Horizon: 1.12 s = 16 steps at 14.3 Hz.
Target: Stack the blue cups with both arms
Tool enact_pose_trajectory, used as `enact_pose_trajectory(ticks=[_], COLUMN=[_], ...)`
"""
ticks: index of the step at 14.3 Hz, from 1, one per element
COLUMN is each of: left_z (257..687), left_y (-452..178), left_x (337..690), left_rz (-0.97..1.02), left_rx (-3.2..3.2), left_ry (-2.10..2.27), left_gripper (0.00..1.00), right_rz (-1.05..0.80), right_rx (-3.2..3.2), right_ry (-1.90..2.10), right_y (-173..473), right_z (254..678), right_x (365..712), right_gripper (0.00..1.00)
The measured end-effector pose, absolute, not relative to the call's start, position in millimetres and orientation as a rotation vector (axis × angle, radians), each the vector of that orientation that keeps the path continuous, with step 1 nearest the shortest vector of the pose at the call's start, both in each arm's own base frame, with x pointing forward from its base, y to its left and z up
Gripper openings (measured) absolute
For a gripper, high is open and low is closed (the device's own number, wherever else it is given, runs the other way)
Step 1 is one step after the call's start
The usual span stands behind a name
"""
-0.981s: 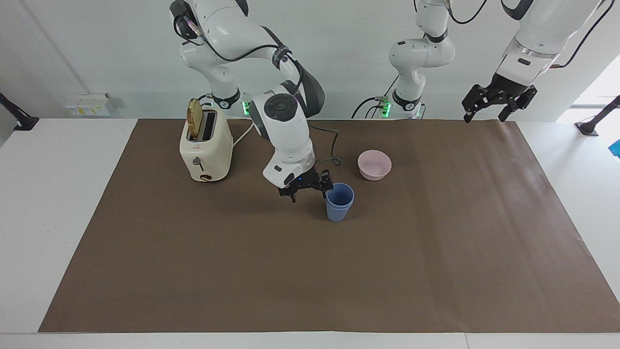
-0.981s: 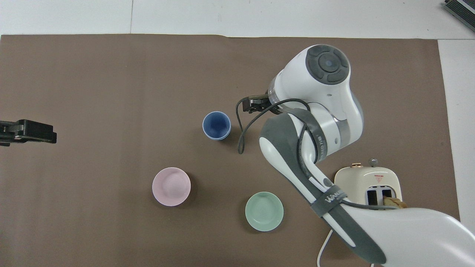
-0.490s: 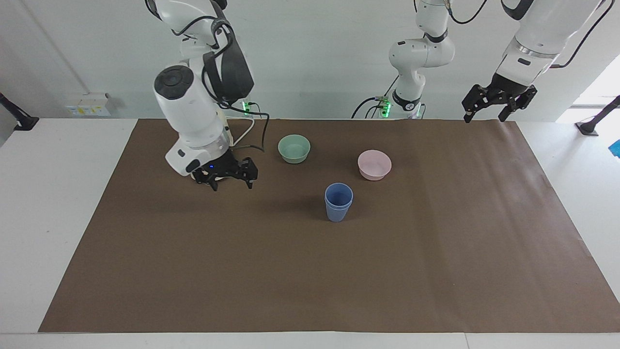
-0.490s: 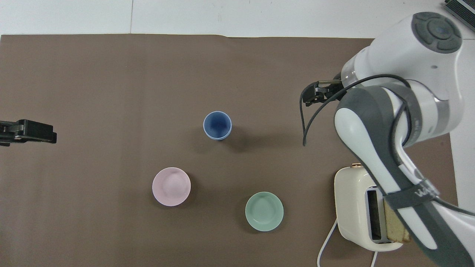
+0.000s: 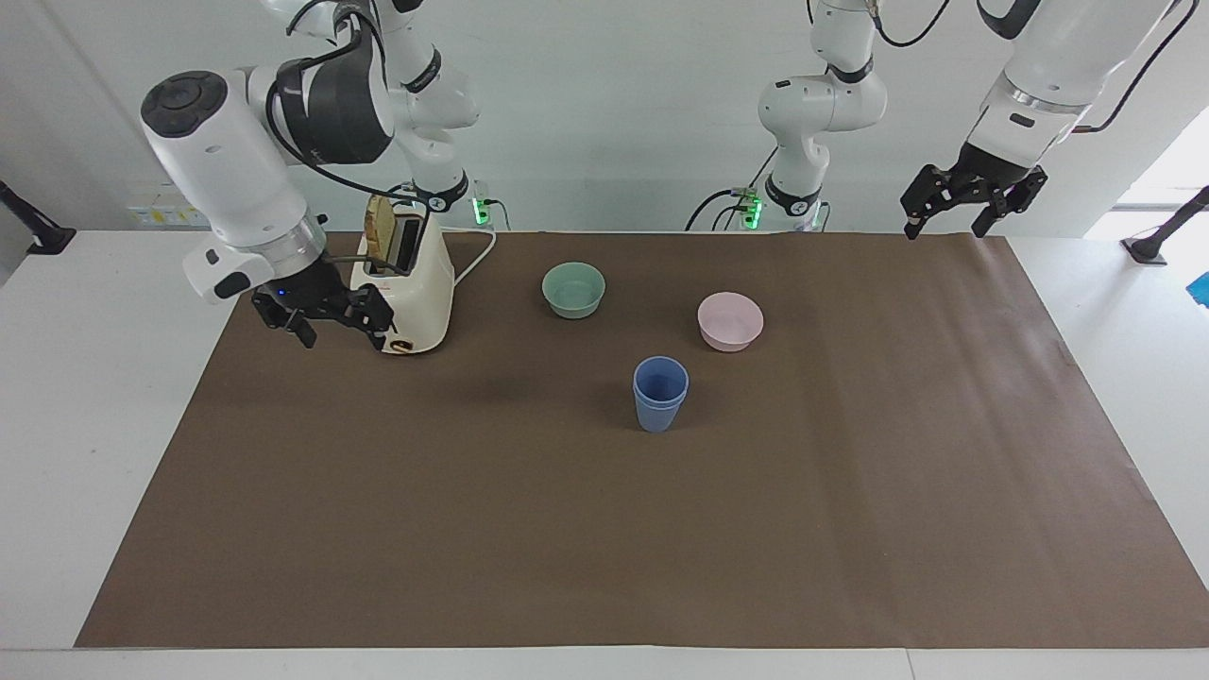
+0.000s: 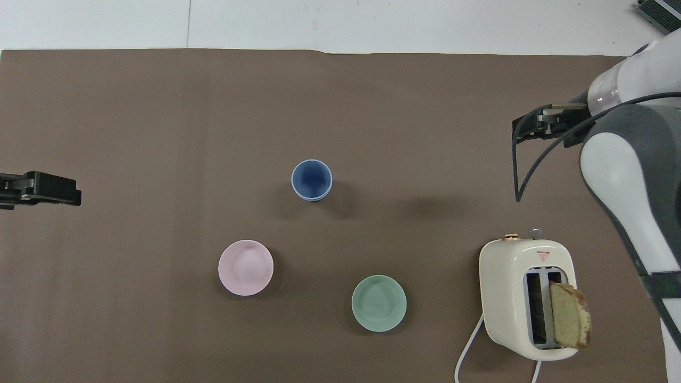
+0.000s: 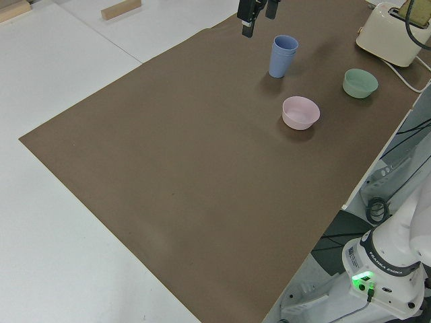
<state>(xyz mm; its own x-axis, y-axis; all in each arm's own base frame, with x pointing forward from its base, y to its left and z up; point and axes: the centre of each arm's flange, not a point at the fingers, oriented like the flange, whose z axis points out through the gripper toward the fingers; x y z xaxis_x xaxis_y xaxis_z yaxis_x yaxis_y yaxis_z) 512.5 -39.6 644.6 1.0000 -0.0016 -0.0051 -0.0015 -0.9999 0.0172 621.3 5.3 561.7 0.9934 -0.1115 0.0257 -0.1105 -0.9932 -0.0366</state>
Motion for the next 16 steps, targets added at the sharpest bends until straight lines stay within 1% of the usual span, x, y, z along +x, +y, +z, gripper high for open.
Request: enact_pose_trajectory(ticks=[8,12,16], left_z=[644.6,644.6,644.6], left_y=[-39.6,-39.6,-39.6], left_x=[512.5,512.5,512.5], left_rz=[-0.008,-0.008,-0.008], left_rx=[3.124,3.124,3.124], left_ry=[-0.002,-0.002,-0.002], left_gripper=[1.00,1.00,1.00], right_rz=[-0.088,-0.090,-0.088], right_rx=[-3.122,-3.119,-3.118], right_ry=[0.206,0.277,0.278], right_y=[-7.9,-34.7,-35.2], right_z=[601.3,603.9,603.6], right_x=[598.9,595.9,595.8], right_gripper=[1.00,1.00,1.00])
